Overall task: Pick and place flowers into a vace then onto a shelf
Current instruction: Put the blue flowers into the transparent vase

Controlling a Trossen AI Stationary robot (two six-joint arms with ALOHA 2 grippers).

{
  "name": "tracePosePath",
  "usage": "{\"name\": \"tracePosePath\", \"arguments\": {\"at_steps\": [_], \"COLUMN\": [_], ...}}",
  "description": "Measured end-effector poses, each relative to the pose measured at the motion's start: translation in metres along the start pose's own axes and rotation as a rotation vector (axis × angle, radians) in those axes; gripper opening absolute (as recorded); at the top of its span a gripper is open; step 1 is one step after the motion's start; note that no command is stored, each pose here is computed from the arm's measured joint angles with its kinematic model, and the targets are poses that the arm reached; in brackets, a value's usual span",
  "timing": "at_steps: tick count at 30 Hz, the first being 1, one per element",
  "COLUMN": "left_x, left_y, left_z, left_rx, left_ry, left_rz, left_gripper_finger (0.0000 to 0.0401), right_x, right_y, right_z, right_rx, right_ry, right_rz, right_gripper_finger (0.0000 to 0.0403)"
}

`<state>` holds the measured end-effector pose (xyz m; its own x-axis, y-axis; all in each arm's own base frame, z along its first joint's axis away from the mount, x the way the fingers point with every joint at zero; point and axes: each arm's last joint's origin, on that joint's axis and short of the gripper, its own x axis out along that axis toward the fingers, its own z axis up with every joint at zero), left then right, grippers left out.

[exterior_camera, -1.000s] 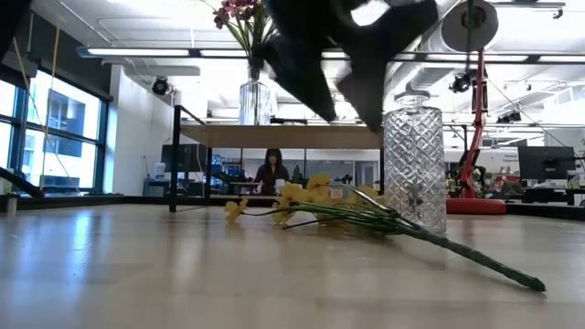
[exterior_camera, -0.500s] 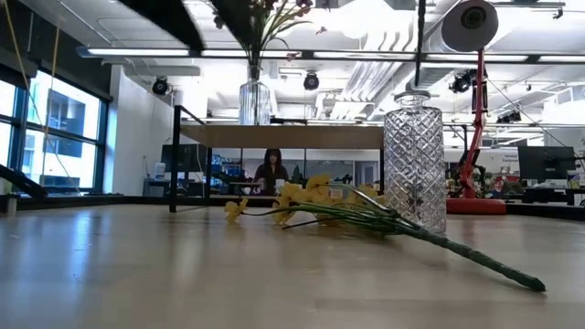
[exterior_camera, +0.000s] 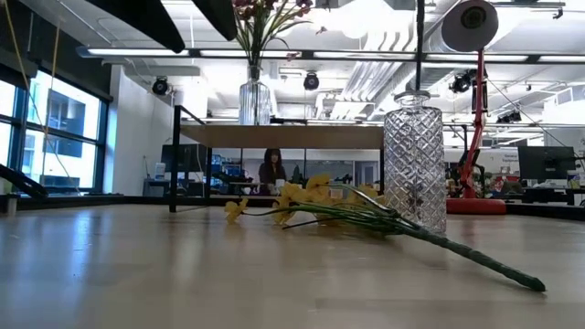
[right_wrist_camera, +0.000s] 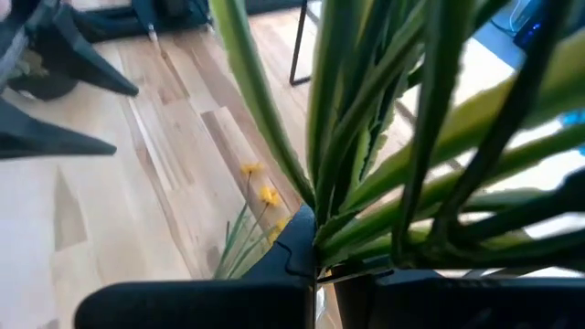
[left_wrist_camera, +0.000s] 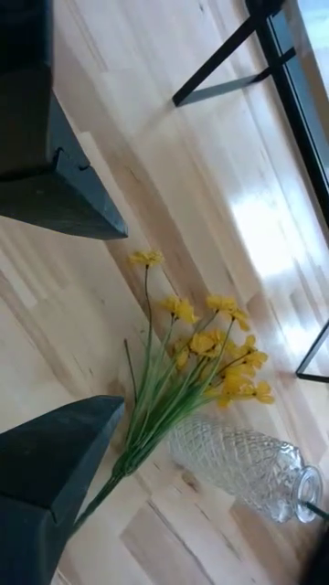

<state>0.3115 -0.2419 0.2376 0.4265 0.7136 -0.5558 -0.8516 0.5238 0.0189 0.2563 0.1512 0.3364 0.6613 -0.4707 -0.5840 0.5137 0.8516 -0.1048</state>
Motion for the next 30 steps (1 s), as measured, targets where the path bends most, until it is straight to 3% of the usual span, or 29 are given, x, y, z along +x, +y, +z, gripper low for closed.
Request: {"name": "tracePosePath", "arguments": {"at_steps": [13,23,30], "left_x": [0.0,0.0,0.0], "left_y": [0.0,0.0,0.0], "left_z": [0.0,0.0,0.0], "left_rx": [-0.002,0.002,0.006], "left_ry": [-0.002,-0.007,-0.007], "left_rz": [-0.001,-0.003,-0.003], "left_gripper_finger": [0.0326,0.0326,0.0326], "right_x": [0.022,0.059,0.058], "right_y": [0.014,0.029,0.028], "right_z": [-0.008,-0.022,-0.027], "right_rx": [-0.052,-0.135,-0.069], "right_ry": [0.046,0.188,0.158], "right_rz": [-0.045,-0.063,-0.132], "right_gripper_finger": [0.0008,0.0026,0.0035]}}
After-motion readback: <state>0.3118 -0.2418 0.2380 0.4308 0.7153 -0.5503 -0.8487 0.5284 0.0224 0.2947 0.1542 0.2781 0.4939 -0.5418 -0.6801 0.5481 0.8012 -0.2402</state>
